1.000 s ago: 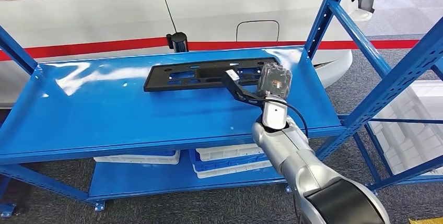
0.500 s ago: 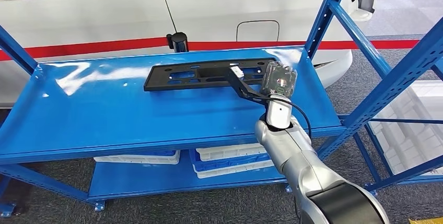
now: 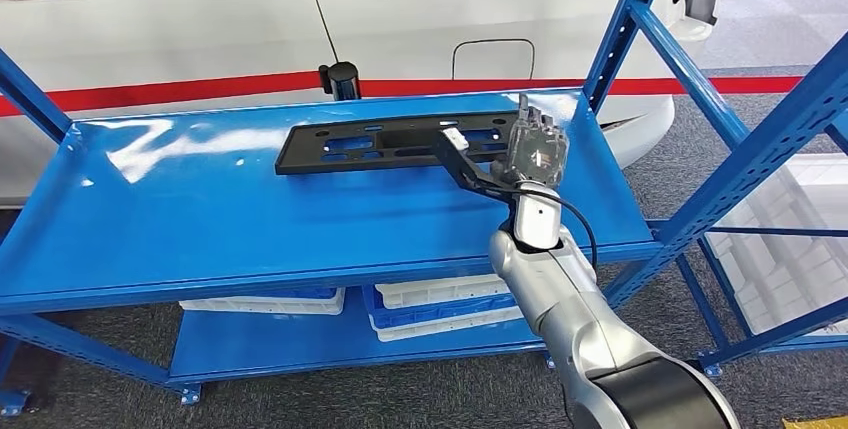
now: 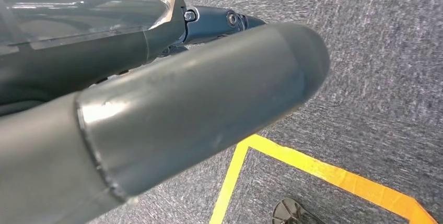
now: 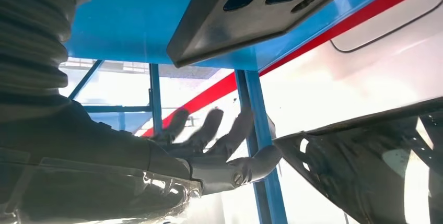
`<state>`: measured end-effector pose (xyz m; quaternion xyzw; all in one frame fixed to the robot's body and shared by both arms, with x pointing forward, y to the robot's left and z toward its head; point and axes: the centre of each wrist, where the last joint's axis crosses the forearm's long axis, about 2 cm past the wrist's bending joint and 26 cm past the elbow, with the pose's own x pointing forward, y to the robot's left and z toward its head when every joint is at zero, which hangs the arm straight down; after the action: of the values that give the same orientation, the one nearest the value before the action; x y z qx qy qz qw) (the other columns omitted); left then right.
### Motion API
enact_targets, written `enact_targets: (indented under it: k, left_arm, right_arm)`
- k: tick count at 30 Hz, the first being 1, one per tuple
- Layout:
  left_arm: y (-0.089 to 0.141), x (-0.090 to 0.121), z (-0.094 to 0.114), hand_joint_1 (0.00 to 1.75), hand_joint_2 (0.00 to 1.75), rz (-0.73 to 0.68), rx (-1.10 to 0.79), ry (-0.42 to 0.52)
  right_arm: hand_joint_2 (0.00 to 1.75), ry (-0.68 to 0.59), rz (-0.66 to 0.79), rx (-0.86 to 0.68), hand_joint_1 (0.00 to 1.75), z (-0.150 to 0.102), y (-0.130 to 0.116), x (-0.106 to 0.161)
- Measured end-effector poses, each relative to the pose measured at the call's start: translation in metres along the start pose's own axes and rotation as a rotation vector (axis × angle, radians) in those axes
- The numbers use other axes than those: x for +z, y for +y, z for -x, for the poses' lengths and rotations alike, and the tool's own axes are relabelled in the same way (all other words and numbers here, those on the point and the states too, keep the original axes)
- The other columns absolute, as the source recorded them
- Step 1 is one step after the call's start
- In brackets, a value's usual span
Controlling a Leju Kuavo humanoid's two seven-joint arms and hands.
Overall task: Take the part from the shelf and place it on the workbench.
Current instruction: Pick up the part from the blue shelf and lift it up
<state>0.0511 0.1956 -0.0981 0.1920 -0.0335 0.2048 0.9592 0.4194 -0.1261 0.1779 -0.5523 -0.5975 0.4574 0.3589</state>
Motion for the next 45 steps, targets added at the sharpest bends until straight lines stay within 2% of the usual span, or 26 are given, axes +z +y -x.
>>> enact_targets:
  k: [7, 24, 31, 45]
  left_arm:
    - [0.002, -0.002, -0.001, 0.0, 0.0, 0.017, 0.003, -0.068]
    - [0.006, -0.005, -0.003, 0.0, 0.0, 0.005, 0.021, -0.062]
    - [0.007, -0.005, -0.003, 0.0, 0.0, -0.016, 0.041, -0.056]
    - [0.005, -0.003, -0.003, 0.0, 0.0, -0.036, 0.07, -0.04]
  right_arm:
    - [1.75, -0.063, -0.002, -0.036, 0.0, -0.015, -0.003, 0.002]
    - [1.75, -0.191, -0.017, -0.106, 0.0, -0.058, -0.011, 0.014]
    - [1.75, -0.187, -0.047, -0.155, 0.0, -0.066, -0.01, 0.021]
    - [1.75, -0.219, -0.041, -0.146, 0.0, -0.074, -0.011, 0.025]
